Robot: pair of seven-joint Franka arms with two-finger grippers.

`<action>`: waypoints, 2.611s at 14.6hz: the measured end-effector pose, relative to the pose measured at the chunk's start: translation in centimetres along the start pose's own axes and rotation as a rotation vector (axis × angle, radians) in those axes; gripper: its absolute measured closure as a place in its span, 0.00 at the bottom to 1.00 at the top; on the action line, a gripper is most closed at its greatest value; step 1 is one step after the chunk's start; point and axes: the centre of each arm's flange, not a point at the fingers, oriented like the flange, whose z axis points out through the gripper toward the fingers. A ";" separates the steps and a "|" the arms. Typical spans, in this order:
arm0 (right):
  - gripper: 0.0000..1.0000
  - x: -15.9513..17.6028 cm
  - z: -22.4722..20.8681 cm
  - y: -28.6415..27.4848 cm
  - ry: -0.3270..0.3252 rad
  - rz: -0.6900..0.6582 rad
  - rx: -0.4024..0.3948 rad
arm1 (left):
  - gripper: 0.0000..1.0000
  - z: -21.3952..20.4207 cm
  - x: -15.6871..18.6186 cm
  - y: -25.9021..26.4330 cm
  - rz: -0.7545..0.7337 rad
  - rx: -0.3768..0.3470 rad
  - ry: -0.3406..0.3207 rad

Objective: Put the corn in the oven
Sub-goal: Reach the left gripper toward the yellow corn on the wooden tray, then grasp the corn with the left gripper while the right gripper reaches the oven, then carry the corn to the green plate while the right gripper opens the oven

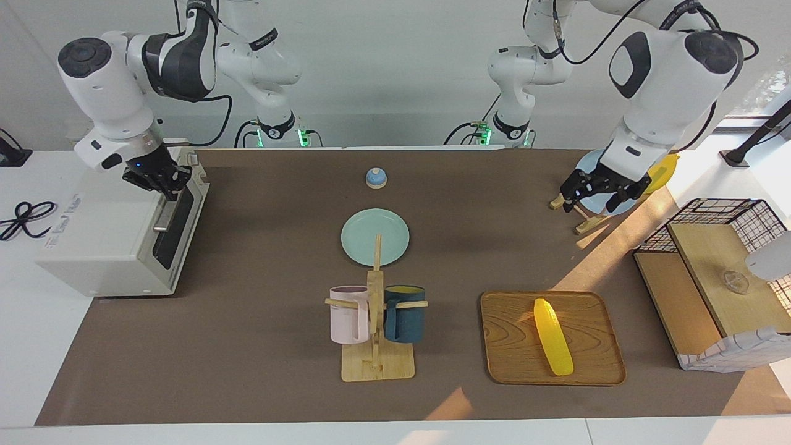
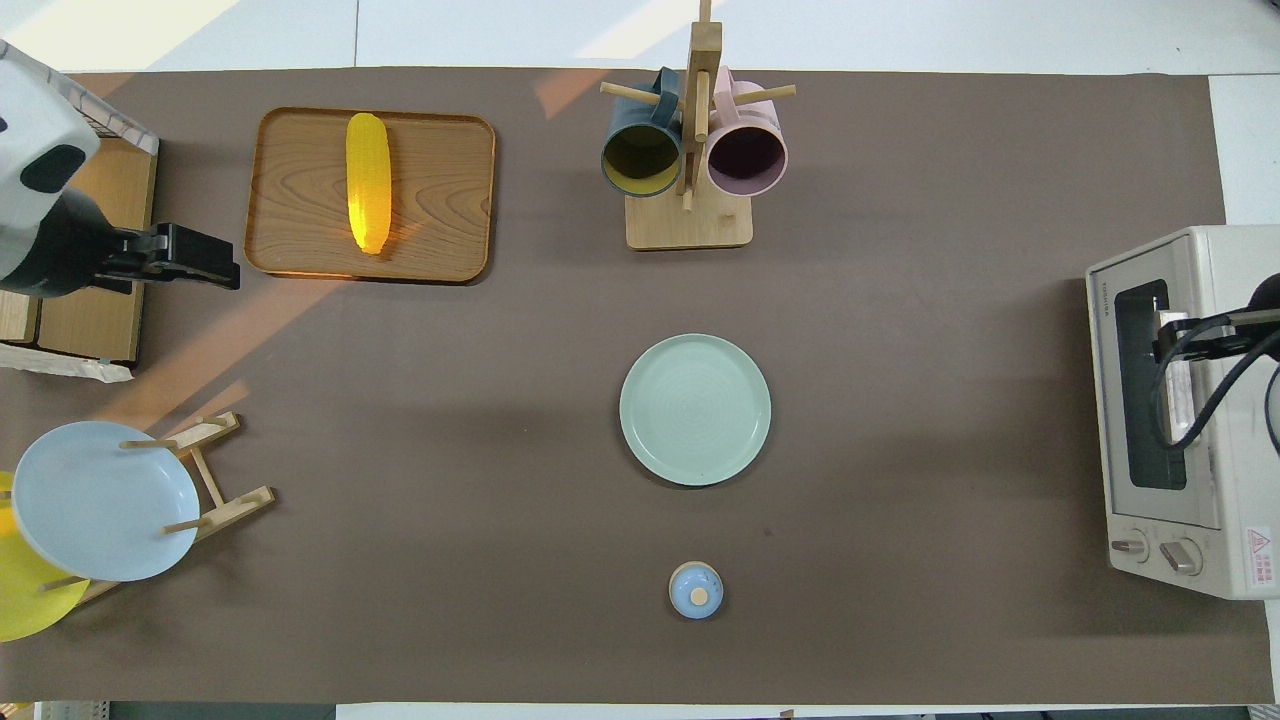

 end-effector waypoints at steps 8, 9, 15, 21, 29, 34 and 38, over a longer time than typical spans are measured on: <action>0.99 -0.2 2.9 1.1 -0.015 0.006 -0.003 | 0.00 13.0 11.6 0.4 0.031 -0.008 0.013; 0.99 -0.1 3.3 1.1 -0.019 0.005 -0.002 | 0.00 14.4 12.7 0.4 0.031 -0.010 0.037; 0.99 0.1 3.5 0.3 -0.021 -0.006 -0.002 | 0.00 19.9 14.9 0.7 0.034 -0.017 0.092; 0.99 0.8 5.6 -5.3 0.000 0.043 0.059 | 0.05 21.5 15.3 1.4 0.051 -0.020 0.105; 0.99 2.1 17.3 -12.7 0.029 0.094 0.111 | 0.44 20.7 15.2 2.4 0.085 -0.025 0.102; 0.99 2.2 17.8 -12.8 0.024 0.110 0.118 | 0.44 11.0 13.0 5.2 0.014 -0.092 0.081; 0.99 2.4 17.3 -12.8 0.024 0.145 0.149 | 0.44 6.2 6.6 12.0 -0.038 -0.097 0.042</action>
